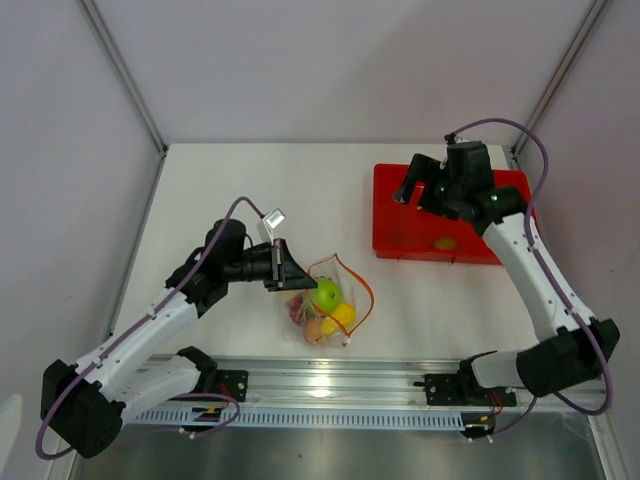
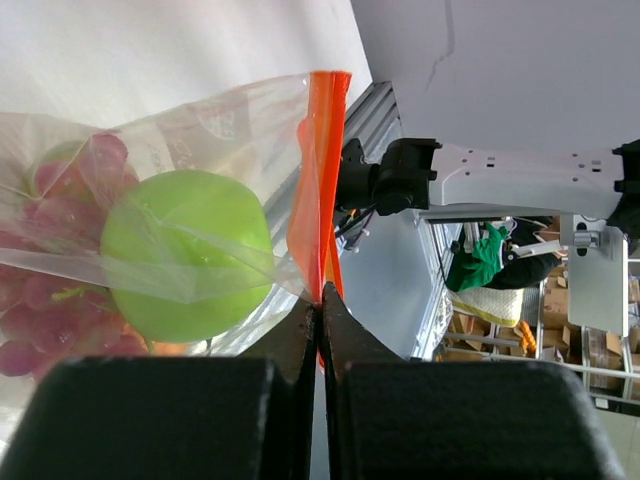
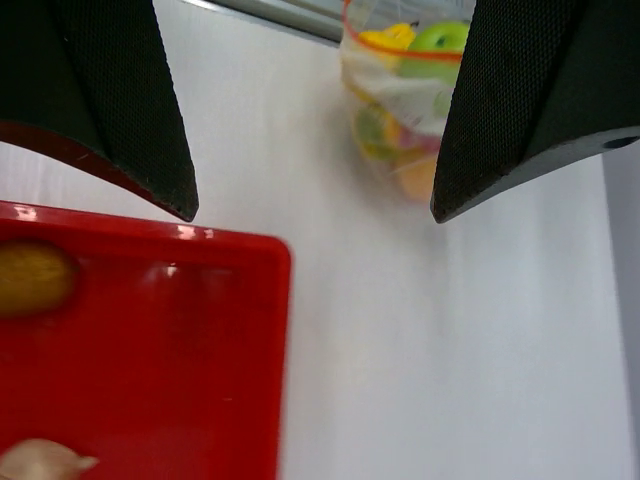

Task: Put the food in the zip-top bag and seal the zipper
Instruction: Pick up the fake vegetable from the bin.

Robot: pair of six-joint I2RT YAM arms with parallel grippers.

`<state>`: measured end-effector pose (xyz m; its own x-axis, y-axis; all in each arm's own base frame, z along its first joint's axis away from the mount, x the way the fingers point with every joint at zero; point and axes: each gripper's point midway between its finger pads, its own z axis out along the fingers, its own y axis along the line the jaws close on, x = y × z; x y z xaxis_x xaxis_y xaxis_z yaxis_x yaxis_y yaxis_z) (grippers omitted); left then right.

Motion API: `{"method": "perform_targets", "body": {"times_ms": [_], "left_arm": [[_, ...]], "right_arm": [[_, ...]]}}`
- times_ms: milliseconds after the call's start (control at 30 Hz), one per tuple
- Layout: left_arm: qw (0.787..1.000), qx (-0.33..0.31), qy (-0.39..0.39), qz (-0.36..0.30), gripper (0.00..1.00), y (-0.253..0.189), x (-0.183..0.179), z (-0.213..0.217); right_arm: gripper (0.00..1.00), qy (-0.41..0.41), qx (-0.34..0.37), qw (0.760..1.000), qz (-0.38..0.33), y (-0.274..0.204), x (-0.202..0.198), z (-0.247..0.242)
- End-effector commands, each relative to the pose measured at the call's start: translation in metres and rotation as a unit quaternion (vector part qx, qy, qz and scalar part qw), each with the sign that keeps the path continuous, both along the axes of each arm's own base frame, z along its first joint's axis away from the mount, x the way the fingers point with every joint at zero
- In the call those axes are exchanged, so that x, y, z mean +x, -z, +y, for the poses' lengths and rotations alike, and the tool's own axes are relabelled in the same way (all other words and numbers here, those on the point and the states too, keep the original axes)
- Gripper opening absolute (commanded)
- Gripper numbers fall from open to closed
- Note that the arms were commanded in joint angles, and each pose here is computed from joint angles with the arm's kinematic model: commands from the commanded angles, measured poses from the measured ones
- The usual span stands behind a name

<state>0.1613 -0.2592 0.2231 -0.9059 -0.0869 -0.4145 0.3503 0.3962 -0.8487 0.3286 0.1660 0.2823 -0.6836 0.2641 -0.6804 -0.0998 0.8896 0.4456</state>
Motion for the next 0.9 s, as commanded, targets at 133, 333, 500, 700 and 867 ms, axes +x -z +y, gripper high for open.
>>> {"method": "perform_targets", "body": {"times_ms": [133, 333, 500, 700, 867], "left_arm": [[0.999, 0.048, -0.013, -0.015, 0.01, -0.004, 0.009, 0.006], [0.998, 0.057, -0.031, -0.012, 0.01, -0.006, 0.013, 0.009], [0.995, 0.096, 0.012, 0.018, 0.01, 0.009, 0.007, 0.008], [0.988, 0.153, 0.027, 0.008, 0.0, -0.006, 0.001, 0.023], [0.988, 0.147, 0.028, 0.025, 0.01, -0.005, -0.002, 0.021]], "right_arm": [[0.99, 0.168, -0.064, 0.983, 0.048, 0.047, 0.075, -0.085], [0.99, 0.202, -0.091, 0.973, 0.067, 0.076, 0.109, -0.106], [0.99, 0.218, -0.052, 0.973, 0.058, 0.08, 0.136, -0.103], [0.99, 0.284, -0.028, 0.955, 0.079, 0.103, 0.168, -0.114], [0.99, 0.316, -0.045, 0.941, 0.113, 0.129, 0.18, -0.125]]}}
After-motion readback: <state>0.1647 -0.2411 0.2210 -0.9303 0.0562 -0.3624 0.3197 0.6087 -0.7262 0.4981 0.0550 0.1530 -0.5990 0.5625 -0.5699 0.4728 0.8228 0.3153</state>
